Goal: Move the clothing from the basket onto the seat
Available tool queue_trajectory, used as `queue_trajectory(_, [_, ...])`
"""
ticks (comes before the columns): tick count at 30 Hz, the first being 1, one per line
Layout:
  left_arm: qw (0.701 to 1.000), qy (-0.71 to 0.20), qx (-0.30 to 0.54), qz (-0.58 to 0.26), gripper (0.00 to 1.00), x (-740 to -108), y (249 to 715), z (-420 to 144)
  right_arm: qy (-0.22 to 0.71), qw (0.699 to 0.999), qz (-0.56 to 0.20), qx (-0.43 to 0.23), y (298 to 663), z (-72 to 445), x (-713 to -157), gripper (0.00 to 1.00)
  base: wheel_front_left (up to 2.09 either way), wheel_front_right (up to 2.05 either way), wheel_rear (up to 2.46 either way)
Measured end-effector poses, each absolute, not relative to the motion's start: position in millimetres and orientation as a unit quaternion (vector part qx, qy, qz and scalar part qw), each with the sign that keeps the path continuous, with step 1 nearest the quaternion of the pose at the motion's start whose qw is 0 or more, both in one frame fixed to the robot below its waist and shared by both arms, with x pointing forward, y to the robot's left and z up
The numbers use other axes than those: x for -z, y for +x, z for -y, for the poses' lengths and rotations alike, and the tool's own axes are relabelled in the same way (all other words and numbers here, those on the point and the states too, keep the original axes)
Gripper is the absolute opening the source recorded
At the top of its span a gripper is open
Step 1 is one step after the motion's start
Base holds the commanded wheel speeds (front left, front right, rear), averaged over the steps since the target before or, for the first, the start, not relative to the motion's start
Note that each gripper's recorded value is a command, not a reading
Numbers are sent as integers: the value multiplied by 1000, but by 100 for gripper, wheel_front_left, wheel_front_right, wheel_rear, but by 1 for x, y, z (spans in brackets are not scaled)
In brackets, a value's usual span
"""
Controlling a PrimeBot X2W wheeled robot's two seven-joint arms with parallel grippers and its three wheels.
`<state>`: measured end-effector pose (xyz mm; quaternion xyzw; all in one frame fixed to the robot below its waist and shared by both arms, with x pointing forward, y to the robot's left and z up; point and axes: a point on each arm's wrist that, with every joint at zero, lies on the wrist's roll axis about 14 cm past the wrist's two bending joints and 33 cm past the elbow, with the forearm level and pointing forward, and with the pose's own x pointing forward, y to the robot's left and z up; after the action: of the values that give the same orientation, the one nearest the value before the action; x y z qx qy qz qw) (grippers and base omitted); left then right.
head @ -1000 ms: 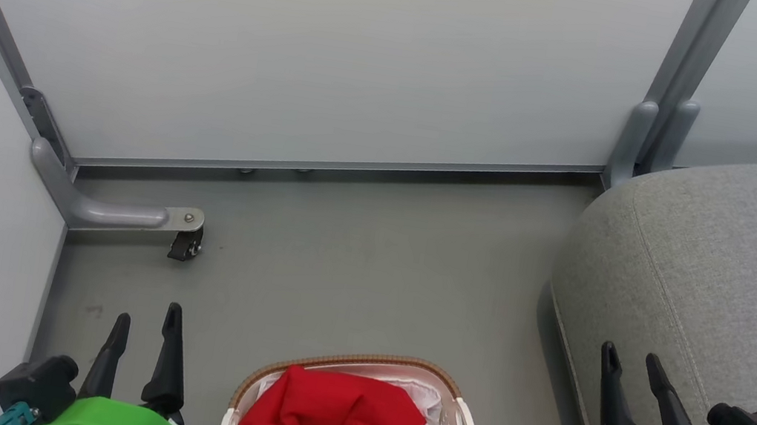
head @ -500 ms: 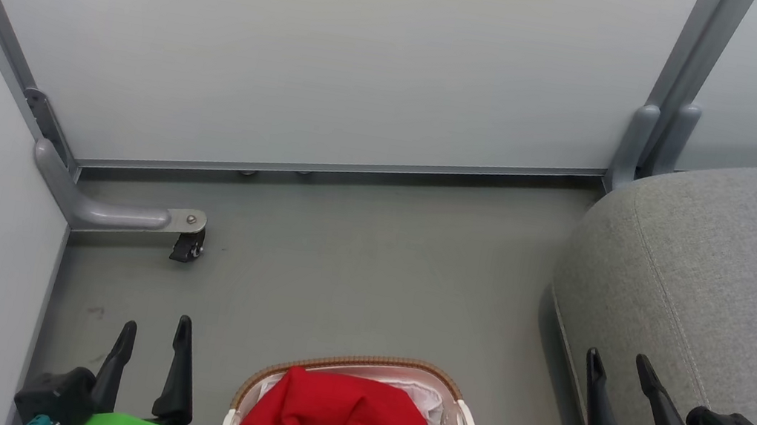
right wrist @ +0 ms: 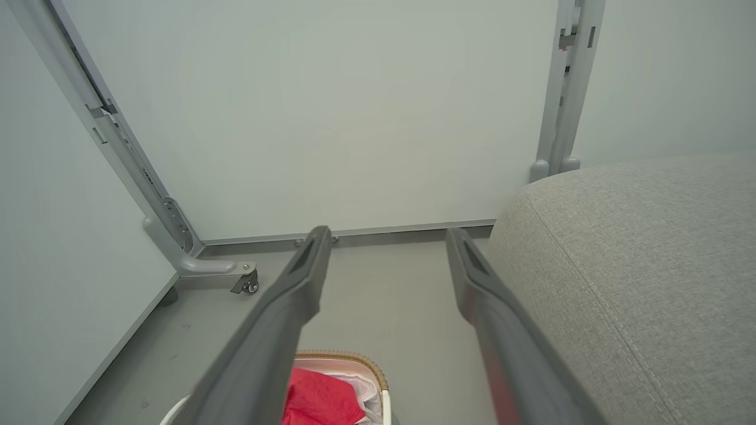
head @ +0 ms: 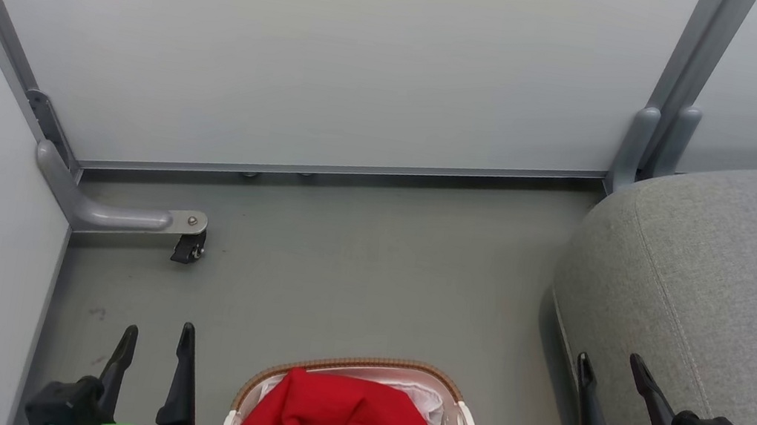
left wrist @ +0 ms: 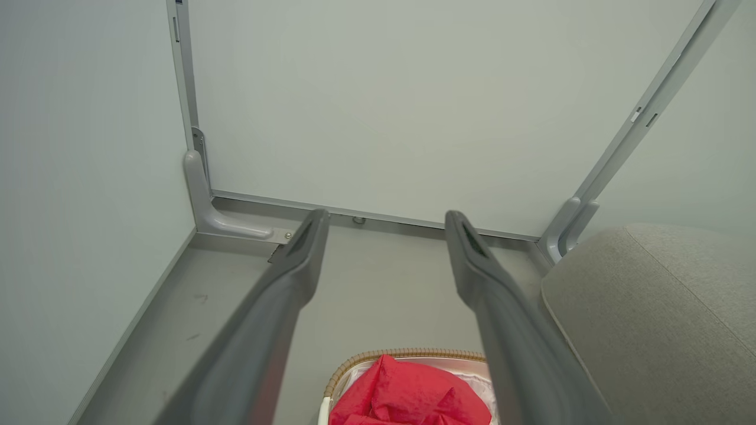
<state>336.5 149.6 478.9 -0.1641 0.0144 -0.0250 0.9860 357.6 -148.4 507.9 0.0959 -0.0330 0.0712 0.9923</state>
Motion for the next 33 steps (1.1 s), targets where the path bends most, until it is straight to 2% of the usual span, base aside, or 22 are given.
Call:
queue_trajectory(18, [992,-116,43,-7,100,-478,332,-141,38,994,50,-88,355,141,-513,100,0,0,0])
queue_trajectory(33, [992,-114,46,-10,100,-476,331,-139,38,994,51,-88,355,142,-514,100,0,0,0])
